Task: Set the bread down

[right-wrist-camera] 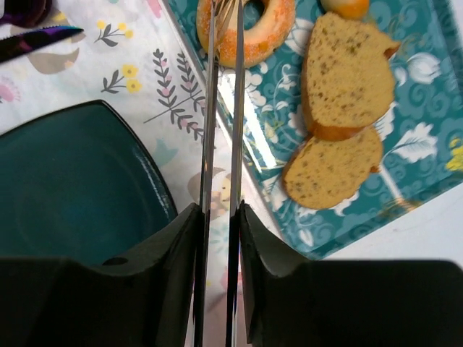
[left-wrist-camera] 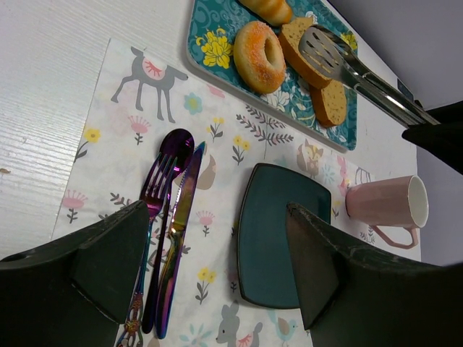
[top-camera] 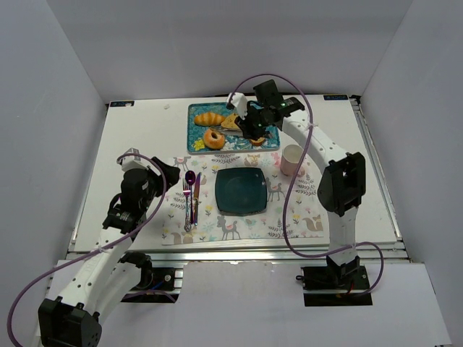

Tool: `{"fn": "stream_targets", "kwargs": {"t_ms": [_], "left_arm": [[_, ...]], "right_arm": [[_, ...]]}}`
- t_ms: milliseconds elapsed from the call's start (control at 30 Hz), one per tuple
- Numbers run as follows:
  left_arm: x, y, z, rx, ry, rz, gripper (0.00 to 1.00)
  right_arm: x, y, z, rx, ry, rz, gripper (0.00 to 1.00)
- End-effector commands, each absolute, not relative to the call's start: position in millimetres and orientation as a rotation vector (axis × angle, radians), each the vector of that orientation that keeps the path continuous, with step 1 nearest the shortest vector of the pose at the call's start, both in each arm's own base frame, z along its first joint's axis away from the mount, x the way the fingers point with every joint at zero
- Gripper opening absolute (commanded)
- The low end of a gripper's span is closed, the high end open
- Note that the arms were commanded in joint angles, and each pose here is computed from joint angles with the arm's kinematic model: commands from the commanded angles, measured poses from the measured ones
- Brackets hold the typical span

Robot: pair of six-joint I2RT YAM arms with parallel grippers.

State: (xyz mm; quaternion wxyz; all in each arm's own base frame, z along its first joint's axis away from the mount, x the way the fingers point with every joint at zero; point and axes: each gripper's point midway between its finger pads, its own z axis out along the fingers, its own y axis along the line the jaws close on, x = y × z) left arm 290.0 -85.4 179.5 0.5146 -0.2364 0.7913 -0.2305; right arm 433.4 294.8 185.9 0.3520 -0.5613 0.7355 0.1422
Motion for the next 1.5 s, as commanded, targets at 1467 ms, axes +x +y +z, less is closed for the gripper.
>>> {"fn": "stream_targets", "kwargs": {"t_ms": [1467], "left_arm": [[289.5,-83.3,177.4,-0.603,1.875,-0.568,0.85]], "right_arm": [[436.8,337.5,196.7,-1.144,2.018,0.480,0.45]]}}
